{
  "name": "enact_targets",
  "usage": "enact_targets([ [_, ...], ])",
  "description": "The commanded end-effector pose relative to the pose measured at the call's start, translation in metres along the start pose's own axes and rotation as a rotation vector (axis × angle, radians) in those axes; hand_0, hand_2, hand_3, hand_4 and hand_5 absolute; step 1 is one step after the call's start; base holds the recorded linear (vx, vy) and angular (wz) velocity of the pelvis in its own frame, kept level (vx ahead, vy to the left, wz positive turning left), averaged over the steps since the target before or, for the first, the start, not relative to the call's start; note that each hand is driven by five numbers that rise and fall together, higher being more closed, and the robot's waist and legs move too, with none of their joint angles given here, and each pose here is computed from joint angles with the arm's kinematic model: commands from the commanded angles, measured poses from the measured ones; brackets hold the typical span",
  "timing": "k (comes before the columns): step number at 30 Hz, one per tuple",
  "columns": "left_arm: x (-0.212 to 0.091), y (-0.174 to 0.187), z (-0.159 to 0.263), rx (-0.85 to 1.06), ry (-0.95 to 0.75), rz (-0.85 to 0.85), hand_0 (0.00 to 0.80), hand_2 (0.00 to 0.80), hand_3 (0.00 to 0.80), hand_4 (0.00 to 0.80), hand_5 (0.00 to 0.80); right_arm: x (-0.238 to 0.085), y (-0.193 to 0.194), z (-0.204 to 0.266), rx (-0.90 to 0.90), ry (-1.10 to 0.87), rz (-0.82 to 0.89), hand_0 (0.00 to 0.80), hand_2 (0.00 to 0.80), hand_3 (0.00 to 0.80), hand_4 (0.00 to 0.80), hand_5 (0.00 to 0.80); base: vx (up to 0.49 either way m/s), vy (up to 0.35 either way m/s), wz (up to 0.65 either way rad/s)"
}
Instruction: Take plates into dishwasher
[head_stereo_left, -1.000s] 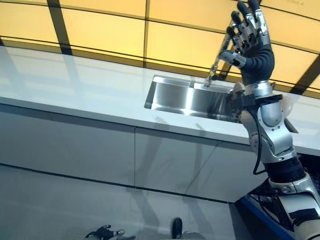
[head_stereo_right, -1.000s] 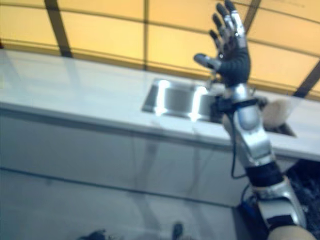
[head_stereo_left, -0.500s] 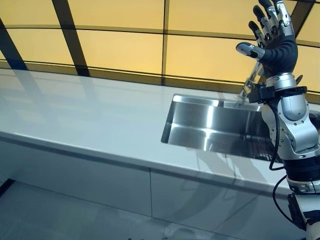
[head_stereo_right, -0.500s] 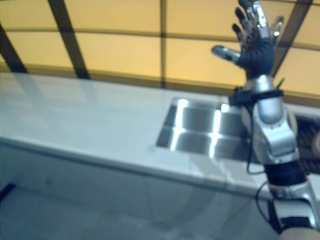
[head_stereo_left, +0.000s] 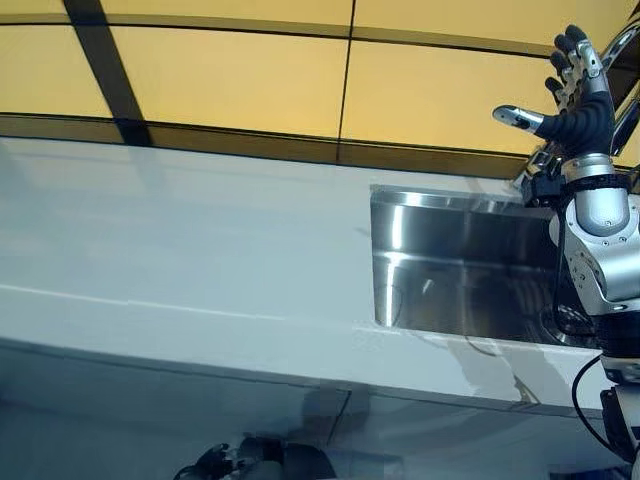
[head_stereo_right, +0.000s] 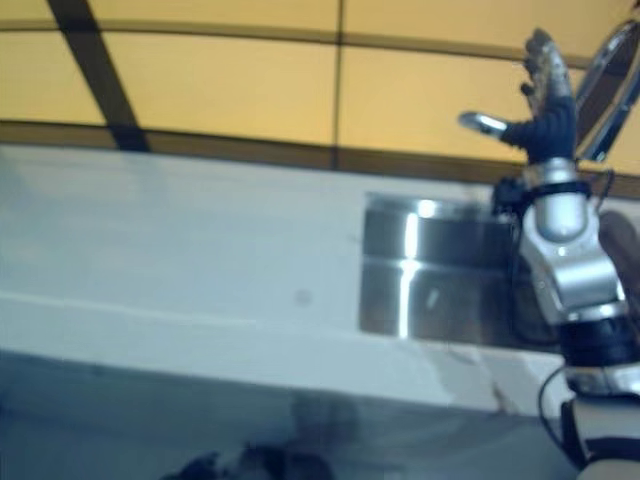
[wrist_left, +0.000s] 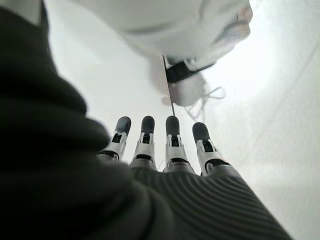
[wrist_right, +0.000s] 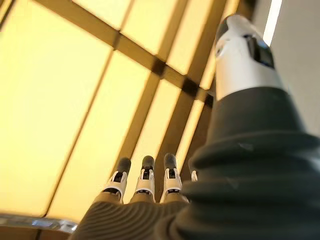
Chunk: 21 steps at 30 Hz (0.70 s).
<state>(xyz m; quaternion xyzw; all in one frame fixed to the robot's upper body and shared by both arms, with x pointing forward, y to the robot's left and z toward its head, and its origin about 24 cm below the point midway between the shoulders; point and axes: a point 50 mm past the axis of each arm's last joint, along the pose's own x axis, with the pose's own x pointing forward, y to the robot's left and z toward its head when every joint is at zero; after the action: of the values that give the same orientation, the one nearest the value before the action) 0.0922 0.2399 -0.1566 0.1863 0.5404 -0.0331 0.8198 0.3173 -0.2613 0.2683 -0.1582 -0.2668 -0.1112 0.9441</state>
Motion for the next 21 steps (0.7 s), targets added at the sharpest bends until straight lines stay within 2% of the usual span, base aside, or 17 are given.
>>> enact_targets([
  [1,0.003,0.004,0.006,0.016,0.009,0.006,0.0,0.0,0.0,0.0,0.0,0.006,-0.019,0.013,0.0,-0.075,-0.036,0.0,0.0,0.0,0.0,0.0,0.037,0.074,-0.14],
  [6,0.002,0.011,0.005,0.039,0.027,0.028,0.0,0.0,0.0,0.0,0.0,0.003,-0.029,0.022,0.013,-0.161,-0.078,0.0,0.0,0.0,0.0,0.0,0.022,0.096,-0.02],
  [12,0.003,0.012,0.007,0.061,0.03,0.032,0.0,0.0,0.0,0.0,0.0,-0.005,-0.03,0.074,-0.007,-0.52,-0.231,0.0,0.0,0.0,0.0,0.0,-0.022,0.1,-0.04],
  [21,0.003,0.008,0.004,0.075,0.057,0.008,0.0,0.0,0.0,0.0,0.0,-0.028,-0.039,0.133,-0.015,-0.928,-0.449,0.0,0.0,0.0,0.0,0.0,-0.003,0.07,-0.01],
])
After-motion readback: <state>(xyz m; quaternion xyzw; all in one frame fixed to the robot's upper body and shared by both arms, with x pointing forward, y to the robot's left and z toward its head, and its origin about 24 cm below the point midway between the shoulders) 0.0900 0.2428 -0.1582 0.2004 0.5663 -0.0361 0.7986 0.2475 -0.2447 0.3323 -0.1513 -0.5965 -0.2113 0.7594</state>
